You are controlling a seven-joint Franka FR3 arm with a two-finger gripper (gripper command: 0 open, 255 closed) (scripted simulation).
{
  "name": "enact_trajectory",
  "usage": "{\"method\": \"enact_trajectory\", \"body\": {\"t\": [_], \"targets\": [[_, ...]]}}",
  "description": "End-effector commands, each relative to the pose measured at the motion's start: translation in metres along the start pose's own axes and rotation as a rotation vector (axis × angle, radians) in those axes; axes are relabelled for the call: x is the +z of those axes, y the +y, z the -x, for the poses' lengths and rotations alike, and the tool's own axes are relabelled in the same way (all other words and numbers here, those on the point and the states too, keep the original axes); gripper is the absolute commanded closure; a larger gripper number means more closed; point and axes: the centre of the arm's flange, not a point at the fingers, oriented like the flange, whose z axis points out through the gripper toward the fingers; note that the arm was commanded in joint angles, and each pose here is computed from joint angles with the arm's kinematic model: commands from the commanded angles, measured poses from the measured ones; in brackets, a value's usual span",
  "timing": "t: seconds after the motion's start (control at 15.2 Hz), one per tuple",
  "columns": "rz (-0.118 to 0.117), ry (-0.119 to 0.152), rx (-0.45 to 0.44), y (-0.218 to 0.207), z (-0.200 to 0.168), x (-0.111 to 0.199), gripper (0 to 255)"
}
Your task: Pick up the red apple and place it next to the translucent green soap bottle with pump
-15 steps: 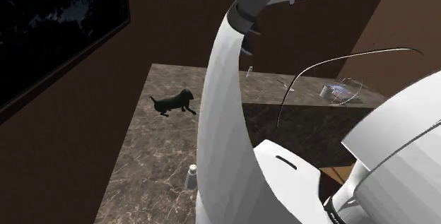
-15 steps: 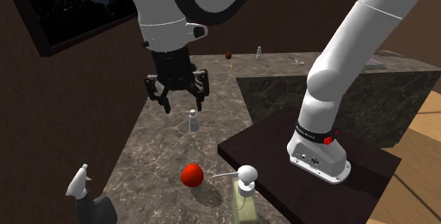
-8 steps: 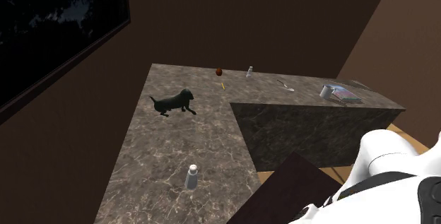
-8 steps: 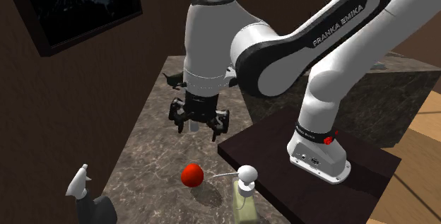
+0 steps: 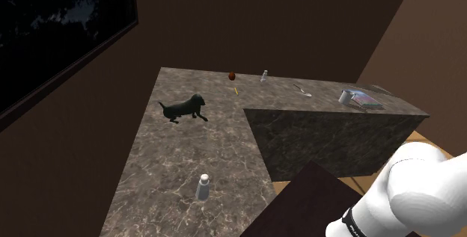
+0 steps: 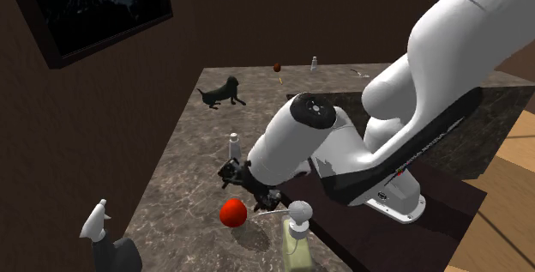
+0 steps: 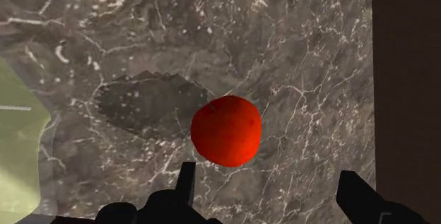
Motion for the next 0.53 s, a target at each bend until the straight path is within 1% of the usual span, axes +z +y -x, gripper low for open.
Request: {"method": "enact_trajectory", "body": {"t": [0.0,0.33,0.4,0.46], "targets": [[-0.073,0.013,0.065,0.023,0.004,0.026,0],[-0.255,0.059,0.214,0.062,0.024,0.094,0],[-0.255,0.059,0.214,0.061,0.023,0.099,0],[-0.375,-0.113,0.419,-0.003,0.010,0.053,0]]}}
